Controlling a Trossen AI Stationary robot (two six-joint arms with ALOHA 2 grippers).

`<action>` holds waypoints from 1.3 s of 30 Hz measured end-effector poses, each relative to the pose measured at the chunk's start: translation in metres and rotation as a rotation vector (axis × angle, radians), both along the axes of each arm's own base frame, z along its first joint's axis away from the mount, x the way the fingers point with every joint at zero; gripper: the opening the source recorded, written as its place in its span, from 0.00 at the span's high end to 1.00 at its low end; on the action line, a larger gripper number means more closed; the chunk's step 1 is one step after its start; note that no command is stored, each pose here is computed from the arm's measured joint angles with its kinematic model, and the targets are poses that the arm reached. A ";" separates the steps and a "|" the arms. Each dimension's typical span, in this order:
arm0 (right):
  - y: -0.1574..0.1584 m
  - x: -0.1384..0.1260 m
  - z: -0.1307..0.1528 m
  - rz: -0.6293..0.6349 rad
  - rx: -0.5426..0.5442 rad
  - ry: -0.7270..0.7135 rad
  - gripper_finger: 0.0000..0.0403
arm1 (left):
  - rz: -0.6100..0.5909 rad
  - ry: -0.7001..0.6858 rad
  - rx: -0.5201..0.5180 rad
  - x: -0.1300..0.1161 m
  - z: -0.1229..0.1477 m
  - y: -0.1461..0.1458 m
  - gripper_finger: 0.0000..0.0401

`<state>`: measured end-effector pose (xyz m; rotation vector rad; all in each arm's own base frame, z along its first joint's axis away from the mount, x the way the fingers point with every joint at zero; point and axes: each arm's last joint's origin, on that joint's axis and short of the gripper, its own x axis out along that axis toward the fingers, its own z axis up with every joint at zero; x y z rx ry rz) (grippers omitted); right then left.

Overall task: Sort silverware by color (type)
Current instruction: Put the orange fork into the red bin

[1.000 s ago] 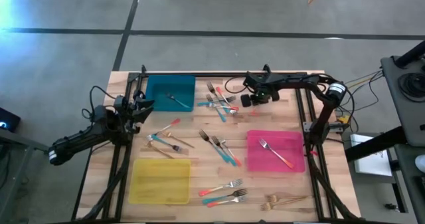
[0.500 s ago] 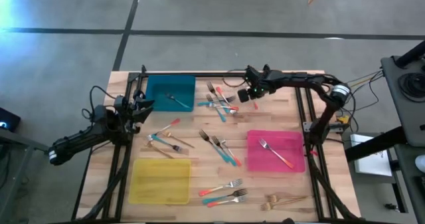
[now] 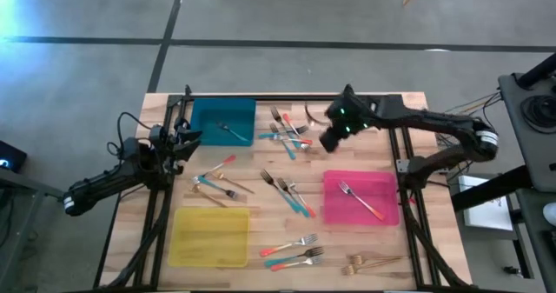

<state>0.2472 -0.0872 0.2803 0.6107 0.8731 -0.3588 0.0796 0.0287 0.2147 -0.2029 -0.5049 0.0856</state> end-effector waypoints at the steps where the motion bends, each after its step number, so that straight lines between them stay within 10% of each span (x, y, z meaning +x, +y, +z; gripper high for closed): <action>1: 0.012 -0.002 0.002 0.041 0.005 0.017 0.98 | 0.000 0.000 0.000 0.000 0.000 0.000 0.65; 14: 0.120 -0.025 -0.023 0.158 0.163 0.358 0.98 | 0.000 0.000 0.000 0.000 0.000 0.000 0.65; 39: 0.131 -0.039 -0.034 0.003 0.239 0.500 0.73 | 0.000 0.000 0.000 0.000 0.000 0.000 0.65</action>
